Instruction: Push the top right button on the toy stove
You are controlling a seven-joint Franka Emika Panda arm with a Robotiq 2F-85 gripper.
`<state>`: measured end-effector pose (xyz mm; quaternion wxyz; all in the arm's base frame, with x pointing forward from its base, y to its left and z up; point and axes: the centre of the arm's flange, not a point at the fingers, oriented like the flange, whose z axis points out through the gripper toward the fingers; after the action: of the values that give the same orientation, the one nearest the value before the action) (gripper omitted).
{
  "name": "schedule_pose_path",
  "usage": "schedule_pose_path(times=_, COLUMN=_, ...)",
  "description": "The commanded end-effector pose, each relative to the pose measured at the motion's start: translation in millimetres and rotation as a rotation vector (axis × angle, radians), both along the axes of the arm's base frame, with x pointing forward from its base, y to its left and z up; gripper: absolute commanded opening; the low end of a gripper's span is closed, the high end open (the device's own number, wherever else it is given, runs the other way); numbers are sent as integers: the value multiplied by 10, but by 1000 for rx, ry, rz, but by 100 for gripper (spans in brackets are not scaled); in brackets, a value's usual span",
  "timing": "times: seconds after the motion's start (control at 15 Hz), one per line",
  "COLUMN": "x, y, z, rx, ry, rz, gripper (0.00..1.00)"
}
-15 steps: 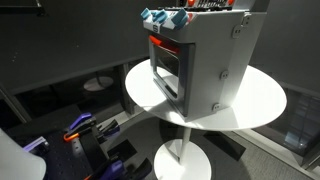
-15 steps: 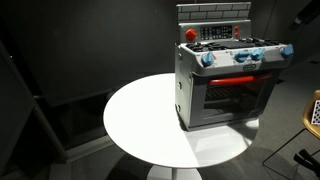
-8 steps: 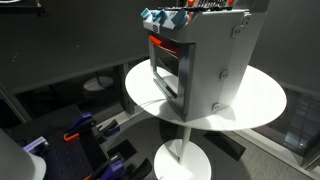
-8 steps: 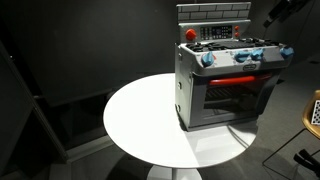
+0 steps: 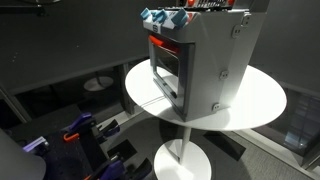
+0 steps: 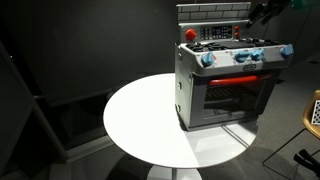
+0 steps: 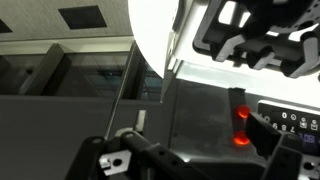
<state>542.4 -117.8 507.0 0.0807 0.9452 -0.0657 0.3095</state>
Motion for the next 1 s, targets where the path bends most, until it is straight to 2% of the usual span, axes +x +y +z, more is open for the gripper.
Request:
schedule_pose_path(times=0.0, x=290, y=16, z=23, rx=1, ry=-9, rz=-23, gripper=100)
schedule_pose_path(times=0.53, x=530, y=113, z=-29, rx=3, ry=-8, rz=-10, gripper=100)
schedule_pose_path(times=0.93, x=557, y=59, z=-31, rx=2, ry=0, rz=-29, gripper=100)
